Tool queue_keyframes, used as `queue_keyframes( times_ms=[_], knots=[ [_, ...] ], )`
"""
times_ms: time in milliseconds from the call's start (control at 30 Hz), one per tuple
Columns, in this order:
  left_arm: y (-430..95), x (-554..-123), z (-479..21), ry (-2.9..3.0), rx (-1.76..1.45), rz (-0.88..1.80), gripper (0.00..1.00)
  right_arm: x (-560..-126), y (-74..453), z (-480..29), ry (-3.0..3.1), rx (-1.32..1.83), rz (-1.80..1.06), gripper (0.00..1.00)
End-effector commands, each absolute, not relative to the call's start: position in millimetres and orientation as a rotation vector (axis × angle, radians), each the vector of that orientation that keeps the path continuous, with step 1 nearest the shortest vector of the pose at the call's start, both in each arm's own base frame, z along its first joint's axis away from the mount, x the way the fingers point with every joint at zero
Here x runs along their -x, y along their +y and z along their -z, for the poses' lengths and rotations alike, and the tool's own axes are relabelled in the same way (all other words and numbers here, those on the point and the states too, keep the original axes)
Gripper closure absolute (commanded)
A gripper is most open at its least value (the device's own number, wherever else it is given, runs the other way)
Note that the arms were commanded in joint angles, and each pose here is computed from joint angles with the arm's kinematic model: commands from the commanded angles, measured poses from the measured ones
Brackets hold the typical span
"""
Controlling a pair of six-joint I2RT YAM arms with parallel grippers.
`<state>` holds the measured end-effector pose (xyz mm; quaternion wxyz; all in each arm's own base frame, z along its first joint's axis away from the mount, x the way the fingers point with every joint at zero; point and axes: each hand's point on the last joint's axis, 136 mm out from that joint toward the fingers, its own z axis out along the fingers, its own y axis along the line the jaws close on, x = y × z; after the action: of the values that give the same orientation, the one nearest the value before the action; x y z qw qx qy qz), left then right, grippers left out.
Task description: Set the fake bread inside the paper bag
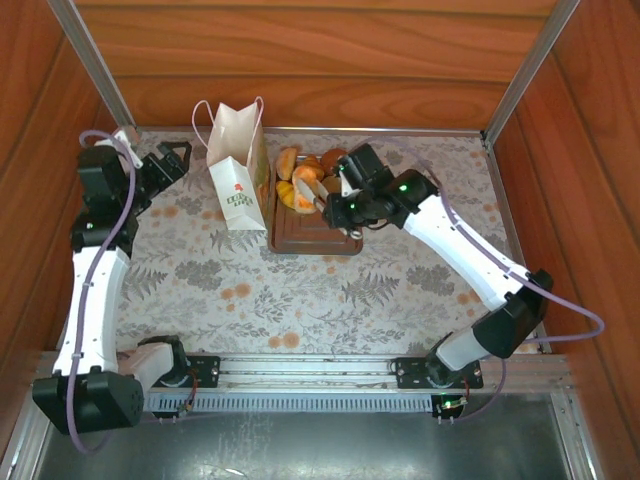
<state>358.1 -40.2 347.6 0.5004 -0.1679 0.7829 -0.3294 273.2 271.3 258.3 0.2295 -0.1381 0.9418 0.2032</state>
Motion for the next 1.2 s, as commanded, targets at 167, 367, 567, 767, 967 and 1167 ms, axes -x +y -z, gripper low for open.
queue_keyframes(
  times_ms=[167,367,567,767,967,1167],
  knots=[
    [-53,-388,-346,1.983,0.353,0.895,0.14,-285,275,-365,2.279,0.494,-0.630,0.59],
    [-58,-412,-327,2.042,0.354,0.908,0.17,-294,292,-415,2.127,0.537,-0.701,0.59],
    [-67,-428,-311,2.089,0.348,0.911,0.21,-310,332,-439,2.045,0.608,-0.815,0.59],
    [-76,-439,-295,2.133,0.347,0.920,0.27,-328,371,-444,2.004,0.655,-0.867,0.60],
    [-72,-445,-281,2.158,0.373,0.875,0.37,-355,394,-417,2.041,0.662,-0.823,0.60],
    [-69,-447,-275,2.166,0.391,0.846,0.47,-374,410,-376,2.112,0.669,-0.776,0.60]
  ],
)
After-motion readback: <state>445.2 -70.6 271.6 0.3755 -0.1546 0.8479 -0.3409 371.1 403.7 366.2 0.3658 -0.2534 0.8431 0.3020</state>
